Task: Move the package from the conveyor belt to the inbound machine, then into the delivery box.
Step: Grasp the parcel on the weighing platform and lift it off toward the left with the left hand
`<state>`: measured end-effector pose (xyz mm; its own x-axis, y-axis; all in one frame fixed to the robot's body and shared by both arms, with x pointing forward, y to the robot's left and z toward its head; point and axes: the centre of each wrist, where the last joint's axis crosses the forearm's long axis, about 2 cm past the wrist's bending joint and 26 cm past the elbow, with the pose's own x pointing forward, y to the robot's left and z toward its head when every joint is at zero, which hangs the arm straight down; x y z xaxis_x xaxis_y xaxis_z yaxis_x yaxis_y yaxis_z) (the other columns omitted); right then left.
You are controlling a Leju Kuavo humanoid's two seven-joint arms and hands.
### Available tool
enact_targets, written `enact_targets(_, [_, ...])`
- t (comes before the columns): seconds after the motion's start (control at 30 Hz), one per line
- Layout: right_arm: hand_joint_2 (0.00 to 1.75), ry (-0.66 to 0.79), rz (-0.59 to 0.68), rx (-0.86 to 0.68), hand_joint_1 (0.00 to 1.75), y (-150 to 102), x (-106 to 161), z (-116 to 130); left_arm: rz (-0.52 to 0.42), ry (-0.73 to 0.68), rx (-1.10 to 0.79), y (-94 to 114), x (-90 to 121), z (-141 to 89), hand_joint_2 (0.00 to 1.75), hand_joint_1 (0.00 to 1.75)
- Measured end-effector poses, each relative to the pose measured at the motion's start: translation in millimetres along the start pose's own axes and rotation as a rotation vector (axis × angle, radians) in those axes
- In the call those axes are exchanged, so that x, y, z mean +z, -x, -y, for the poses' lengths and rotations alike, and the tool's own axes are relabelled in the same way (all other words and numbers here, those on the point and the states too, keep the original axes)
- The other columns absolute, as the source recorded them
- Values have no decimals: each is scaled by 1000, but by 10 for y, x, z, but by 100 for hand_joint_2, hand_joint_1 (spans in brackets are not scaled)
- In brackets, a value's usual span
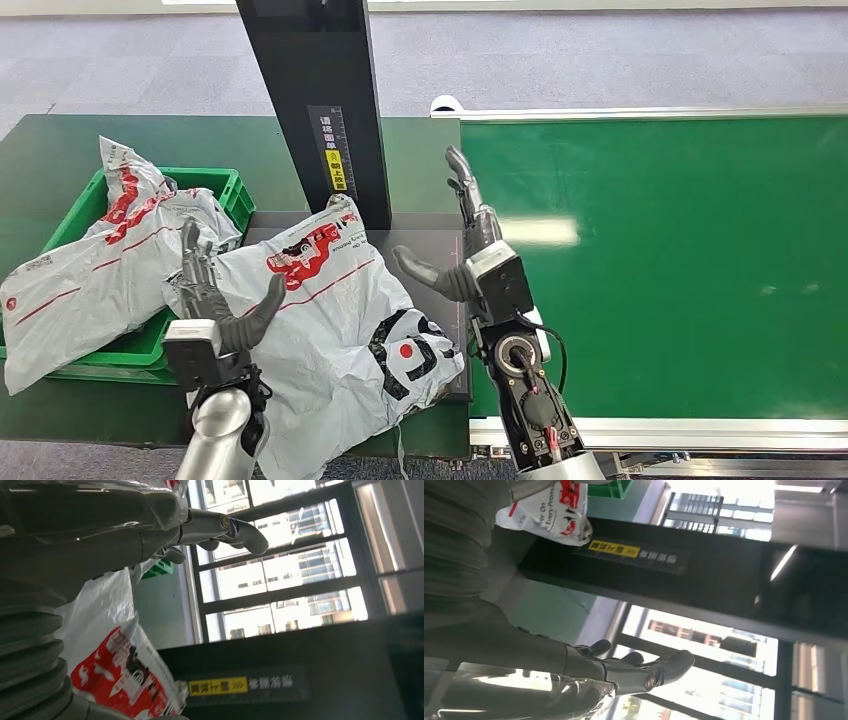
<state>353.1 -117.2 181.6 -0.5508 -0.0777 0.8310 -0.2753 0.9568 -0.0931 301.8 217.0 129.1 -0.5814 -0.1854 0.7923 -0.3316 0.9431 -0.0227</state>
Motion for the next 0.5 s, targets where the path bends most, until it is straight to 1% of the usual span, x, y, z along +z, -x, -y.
enact_targets(0.03, [0, 20, -32, -15, 0, 41, -3, 30, -9, 37, -11, 23, 16, 41, 175, 0])
enact_targets(0.17, [175, 74, -139, -48, 0, 194, 29, 137, -71, 179, -60, 72, 58, 194, 175, 0])
enact_targets(0.3, [175, 105, -229, -47, 0, 326, 88, 222, -121, 289, -188, 77, 80, 310, 175, 0])
enact_targets(0.4, [175, 110, -265, -29, 0, 386, 109, 253, -130, 321, -327, 94, 92, 366, 175, 0])
enact_targets(0.5, [175, 111, -282, -20, 0, 415, 118, 263, -131, 346, -396, 117, 104, 406, 175, 0])
